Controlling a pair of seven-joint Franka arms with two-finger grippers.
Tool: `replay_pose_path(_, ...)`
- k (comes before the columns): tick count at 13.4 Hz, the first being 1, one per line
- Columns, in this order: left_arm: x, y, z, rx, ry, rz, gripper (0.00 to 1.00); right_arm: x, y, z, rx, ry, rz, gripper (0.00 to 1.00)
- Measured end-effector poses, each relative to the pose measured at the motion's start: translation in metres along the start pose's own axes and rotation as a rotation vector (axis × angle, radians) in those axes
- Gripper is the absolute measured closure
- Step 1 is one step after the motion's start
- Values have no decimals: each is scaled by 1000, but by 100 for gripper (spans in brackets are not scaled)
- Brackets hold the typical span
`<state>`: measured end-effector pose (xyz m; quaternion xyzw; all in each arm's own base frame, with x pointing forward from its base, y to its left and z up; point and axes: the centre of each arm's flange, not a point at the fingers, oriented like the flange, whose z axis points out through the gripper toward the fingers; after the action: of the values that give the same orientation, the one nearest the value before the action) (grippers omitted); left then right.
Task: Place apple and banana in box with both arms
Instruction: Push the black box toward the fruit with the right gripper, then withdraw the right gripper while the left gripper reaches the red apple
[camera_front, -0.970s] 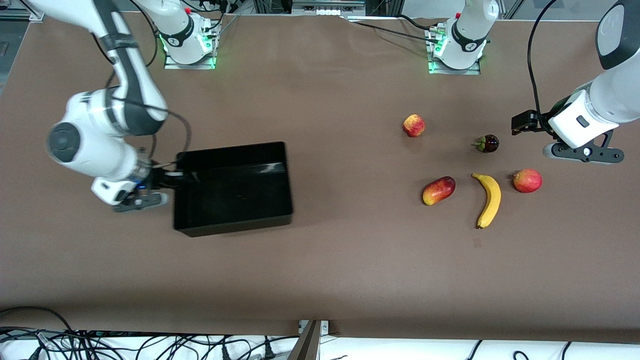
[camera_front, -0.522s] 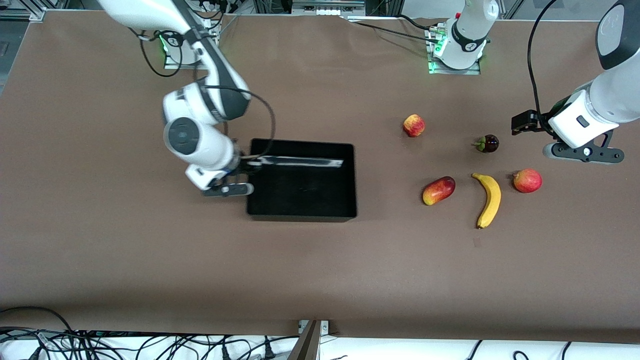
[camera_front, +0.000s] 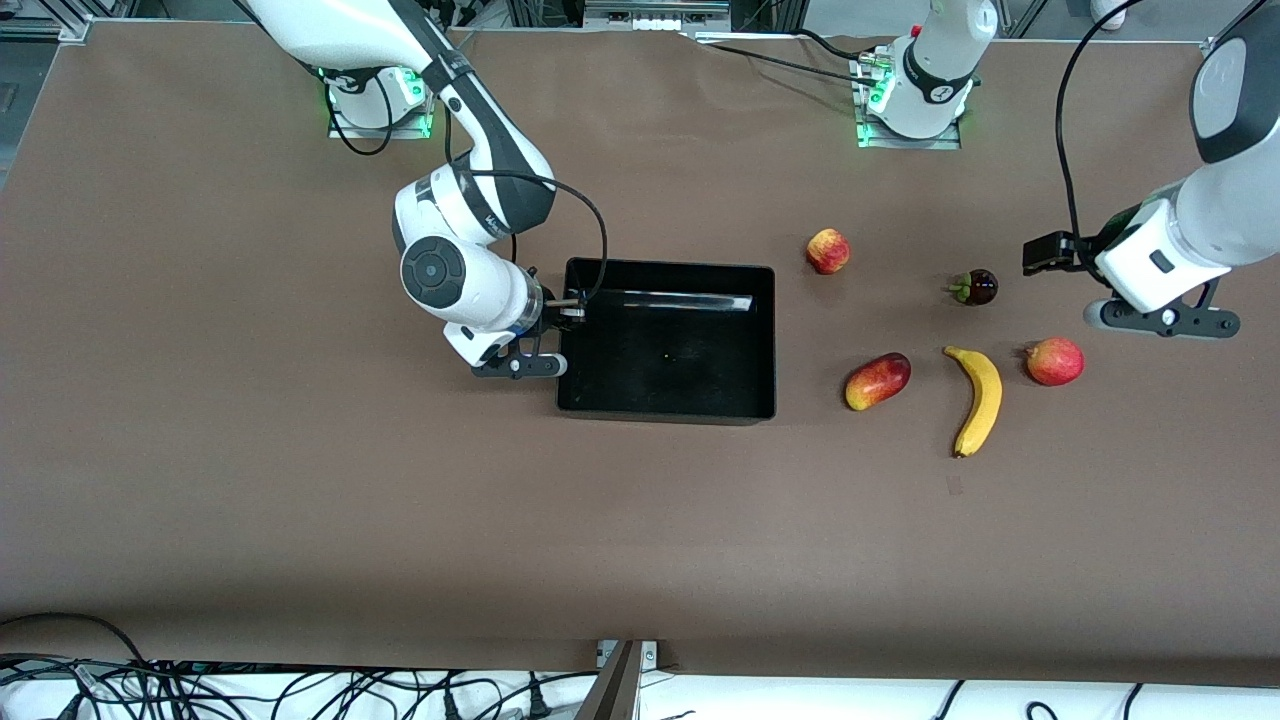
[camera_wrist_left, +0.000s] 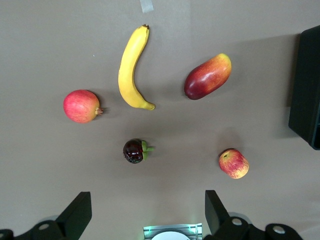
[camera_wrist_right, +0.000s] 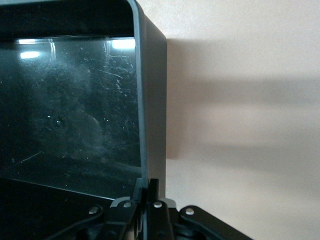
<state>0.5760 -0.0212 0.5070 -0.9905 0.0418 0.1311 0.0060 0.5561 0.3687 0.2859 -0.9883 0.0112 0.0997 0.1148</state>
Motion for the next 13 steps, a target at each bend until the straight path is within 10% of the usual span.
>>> replay_pose_path(7, 68, -14, 71, 39, 64, 51, 0, 10, 5, 29, -3, 19, 12, 95)
replay_pose_path(13, 77, -17, 142, 33, -19, 101, 0, 27, -1, -14, 0, 71, -14, 37)
